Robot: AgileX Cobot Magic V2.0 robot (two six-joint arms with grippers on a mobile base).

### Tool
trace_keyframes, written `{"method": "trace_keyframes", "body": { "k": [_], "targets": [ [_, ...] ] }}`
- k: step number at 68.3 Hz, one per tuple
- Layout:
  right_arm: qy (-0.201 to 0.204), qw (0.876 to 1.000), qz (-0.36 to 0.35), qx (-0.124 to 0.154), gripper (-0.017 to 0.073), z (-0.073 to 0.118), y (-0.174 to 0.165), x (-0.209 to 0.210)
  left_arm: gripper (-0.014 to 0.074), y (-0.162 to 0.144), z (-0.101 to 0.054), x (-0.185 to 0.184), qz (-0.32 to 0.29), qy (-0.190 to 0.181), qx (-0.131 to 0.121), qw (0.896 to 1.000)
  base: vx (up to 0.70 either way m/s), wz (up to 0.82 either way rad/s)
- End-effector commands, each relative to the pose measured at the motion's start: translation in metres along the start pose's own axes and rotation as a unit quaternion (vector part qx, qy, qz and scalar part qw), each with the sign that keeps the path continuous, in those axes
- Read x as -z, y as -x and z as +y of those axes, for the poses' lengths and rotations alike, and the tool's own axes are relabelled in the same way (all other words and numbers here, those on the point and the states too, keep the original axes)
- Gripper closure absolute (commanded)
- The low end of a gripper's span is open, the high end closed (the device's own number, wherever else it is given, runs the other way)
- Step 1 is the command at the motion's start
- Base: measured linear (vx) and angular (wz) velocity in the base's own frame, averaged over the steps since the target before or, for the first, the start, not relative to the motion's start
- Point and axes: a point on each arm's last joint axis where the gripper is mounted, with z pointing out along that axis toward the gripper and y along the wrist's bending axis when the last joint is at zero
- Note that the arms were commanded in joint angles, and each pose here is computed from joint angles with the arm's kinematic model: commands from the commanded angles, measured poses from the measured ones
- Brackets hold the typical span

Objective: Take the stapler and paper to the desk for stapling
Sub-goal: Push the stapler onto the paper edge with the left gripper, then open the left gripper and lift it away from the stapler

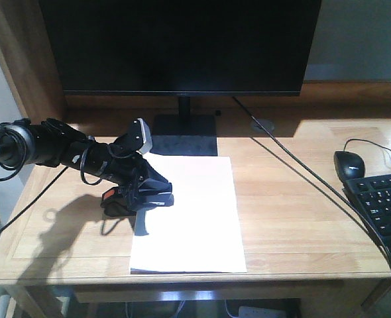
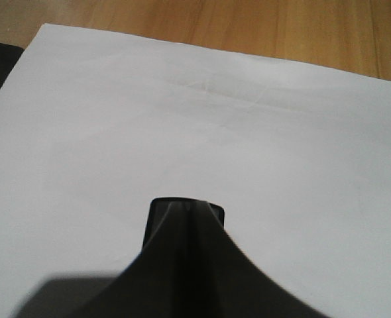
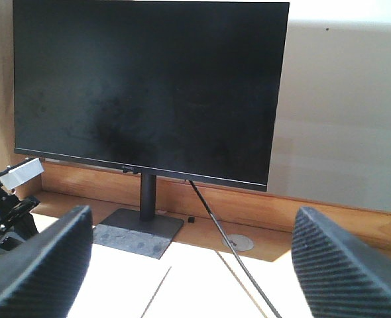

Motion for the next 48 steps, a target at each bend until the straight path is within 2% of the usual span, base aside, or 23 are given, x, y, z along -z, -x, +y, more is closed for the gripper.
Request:
{"method": "trace_keyframes", "body": {
  "k": [1,26,39,48],
  "targets": [
    [-0.014,1.0,-0.006,0.022,-0.0033,-0.003,0.008,-0.001,0.06,0.014,-0.002,0.008,0.002,0.005,-0.021,1.0,0.0,0.0],
    [-0.014,1.0,-0.006,0.022,-0.0033,-0.003,0.008,-0.001,0.06,0.014,-0.002,0.009,0.001,0.003,-0.02,1.0,0.0,0.0],
    [-0.014,1.0,-0.006,0.022,-0.0033,-0.003,0.008,-0.001,0.06,0.025,-0.003,0.018,-0.005,0.013,0.0,1.0,0.0,0.0],
    [-0.014,1.0,-0.006,0.022,-0.0033,-0.003,0.008,-0.001,0.06,0.04,-0.006,0.036,0.003,0.03,-0.015,0.999,0.0,0.0]
  ]
}}
